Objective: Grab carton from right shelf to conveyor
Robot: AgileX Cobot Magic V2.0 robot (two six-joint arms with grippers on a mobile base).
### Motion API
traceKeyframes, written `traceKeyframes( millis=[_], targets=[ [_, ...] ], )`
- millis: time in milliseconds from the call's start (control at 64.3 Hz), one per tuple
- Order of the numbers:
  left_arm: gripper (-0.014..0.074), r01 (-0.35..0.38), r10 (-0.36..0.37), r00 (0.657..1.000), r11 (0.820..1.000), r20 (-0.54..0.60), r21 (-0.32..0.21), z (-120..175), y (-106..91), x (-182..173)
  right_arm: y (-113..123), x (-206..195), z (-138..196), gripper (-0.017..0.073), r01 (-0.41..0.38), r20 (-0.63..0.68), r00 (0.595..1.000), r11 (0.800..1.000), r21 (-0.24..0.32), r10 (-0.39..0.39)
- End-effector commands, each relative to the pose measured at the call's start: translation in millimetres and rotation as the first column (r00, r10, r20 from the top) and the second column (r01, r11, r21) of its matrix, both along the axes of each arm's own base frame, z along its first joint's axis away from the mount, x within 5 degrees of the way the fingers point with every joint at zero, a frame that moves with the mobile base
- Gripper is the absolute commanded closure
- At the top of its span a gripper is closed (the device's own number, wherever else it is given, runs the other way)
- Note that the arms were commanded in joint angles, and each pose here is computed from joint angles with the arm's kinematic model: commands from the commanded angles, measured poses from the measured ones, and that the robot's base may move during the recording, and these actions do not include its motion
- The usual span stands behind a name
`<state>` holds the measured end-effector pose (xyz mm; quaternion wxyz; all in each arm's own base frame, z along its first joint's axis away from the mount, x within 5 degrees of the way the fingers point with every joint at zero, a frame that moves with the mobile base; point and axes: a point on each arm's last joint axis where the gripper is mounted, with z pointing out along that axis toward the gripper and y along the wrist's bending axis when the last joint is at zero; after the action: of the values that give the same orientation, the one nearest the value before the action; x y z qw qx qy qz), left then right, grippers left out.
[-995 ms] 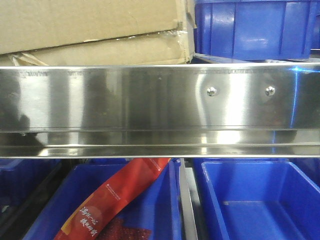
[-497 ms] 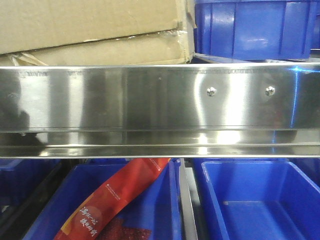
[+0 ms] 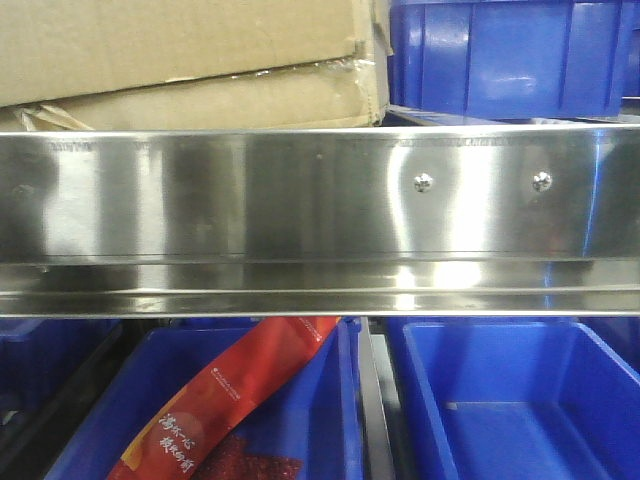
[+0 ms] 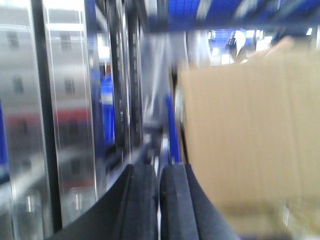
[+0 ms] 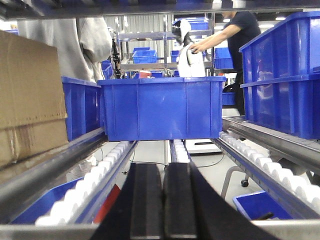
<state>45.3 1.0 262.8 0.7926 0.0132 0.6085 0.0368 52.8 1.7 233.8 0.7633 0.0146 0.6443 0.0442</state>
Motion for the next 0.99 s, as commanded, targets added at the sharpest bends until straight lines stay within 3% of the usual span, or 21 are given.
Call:
traceKeyframes(
  millis=[0, 109, 186, 249, 373, 466, 559, 684, 855, 979],
  targets=[
    [0.058, -0.004, 0.004, 1.0, 1.0, 0.026, 0.007, 29.2, 0.0, -9.4, 1.0, -9.8, 32.2, 0.0627, -0.017, 0.023, 1.0, 1.0, 0.0, 0.017],
    [0.0561, -0.014, 0.014, 0.998, 1.0, -0.061, 0.005, 63.8, 0.8, -12.9, 2.6, -23.9, 69.5, 0.0549, -0.04, -0.017, 0.999, 0.999, -0.009, 0.04],
    [0.0494, -0.014, 0.014, 0.994, 1.0, -0.113, -0.004, 84.4, 1.1, -10.5, 3.0, -25.5, 87.2, 0.0384, -0.047, -0.02, 0.999, 0.999, -0.005, 0.047],
    [0.0405, -0.014, 0.013, 0.991, 1.0, -0.132, -0.008, 97.4, 1.2, -6.1, 3.3, -22.4, 97.0, 0.0221, -0.049, -0.021, 0.999, 0.999, 0.002, 0.049],
    [0.0191, 0.004, -0.01, 0.98, 0.999, -0.198, -0.032, 110.8, 0.4, 11.6, 3.7, -10.9, 101.5, -0.0015, -0.048, -0.06, 0.997, 0.999, 0.003, 0.048],
    [0.0126, 0.045, -0.054, 0.967, 0.998, -0.248, -0.04, 120.0, -2.3, 21.6, 4.0, -6.6, 112.5, -0.0001, -0.052, -0.045, 0.998, 0.998, 0.019, 0.053],
    [0.0144, 0.092, -0.102, 0.945, 0.995, -0.312, -0.048, 134.5, -6.6, 33.9, 6.0, -2.4, 134.5, 0.0, -0.077, -0.053, 0.995, 0.995, 0.06, 0.08],
    [0.0176, 0.133, -0.154, 0.895, 0.988, -0.418, -0.079, 158.7, -13.7, 58.0, 11.2, 12.0, 170.8, 0.0, -0.132, -0.134, 0.981, 0.989, 0.062, 0.139],
    [0.0181, 0.164, -0.224, 0.81, 0.974, -0.542, -0.158, 193.0, -24.9, 102.3, 27.4, 47.3, 219.9, 0.0, -0.255, -0.271, 0.927, 0.965, 0.057, 0.261],
    [0.0181, 0.17, -0.248, 0.749, 0.968, -0.615, -0.184, 209.0, -31.9, 140.0, 45.2, 76.0, 248.4, 0.0, -0.348, -0.4, 0.852, 0.936, 0.051, 0.339]
  ],
)
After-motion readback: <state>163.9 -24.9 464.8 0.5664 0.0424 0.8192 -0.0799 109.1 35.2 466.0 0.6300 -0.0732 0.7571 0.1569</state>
